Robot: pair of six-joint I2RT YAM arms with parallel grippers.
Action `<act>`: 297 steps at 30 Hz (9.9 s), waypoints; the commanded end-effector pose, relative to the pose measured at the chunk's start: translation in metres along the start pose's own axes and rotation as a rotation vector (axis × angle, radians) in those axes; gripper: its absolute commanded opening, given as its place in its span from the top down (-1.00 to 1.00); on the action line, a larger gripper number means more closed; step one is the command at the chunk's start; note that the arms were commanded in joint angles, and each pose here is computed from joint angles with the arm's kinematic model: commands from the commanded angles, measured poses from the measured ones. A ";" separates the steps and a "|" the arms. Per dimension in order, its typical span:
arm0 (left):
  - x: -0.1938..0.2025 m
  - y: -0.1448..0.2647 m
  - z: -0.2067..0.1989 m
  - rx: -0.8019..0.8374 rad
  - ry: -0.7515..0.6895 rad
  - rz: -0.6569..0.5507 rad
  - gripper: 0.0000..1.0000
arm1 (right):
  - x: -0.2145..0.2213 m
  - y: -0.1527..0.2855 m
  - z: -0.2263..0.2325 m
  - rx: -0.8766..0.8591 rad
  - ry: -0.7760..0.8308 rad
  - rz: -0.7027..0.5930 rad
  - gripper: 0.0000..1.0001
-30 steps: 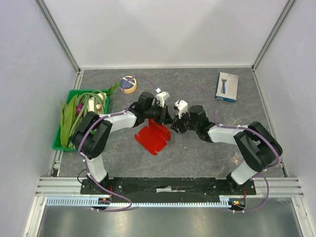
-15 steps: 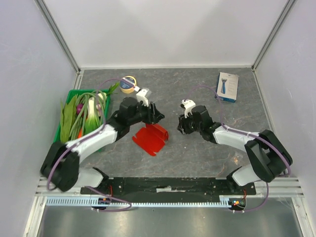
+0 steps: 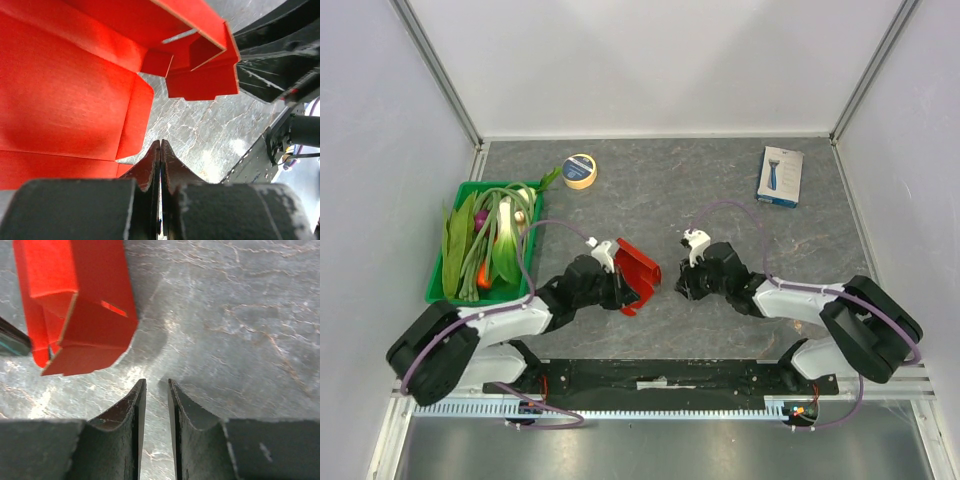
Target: Fold the paper box
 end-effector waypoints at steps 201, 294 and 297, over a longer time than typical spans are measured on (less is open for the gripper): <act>-0.093 -0.046 0.079 -0.641 -0.598 -0.376 0.96 | -0.080 -0.045 0.009 -0.119 0.419 -0.167 0.09; -0.081 -0.051 0.061 -0.581 -0.479 -0.380 0.96 | -0.113 -0.089 -0.022 0.566 0.200 -0.527 1.00; -0.080 -0.052 0.054 -0.588 -0.419 -0.386 0.96 | -0.111 -0.081 -0.026 0.589 0.159 -0.558 1.00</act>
Point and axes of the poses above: each gripper's point midway between its finger pads, its own y axis back along the fingers, its own z axis along the line the jaws close on, x = y × z, the point moved 5 cm from there along y, back along the fingers, and after that the axes turned 9 degrees about -y, right-handed, at the moved point
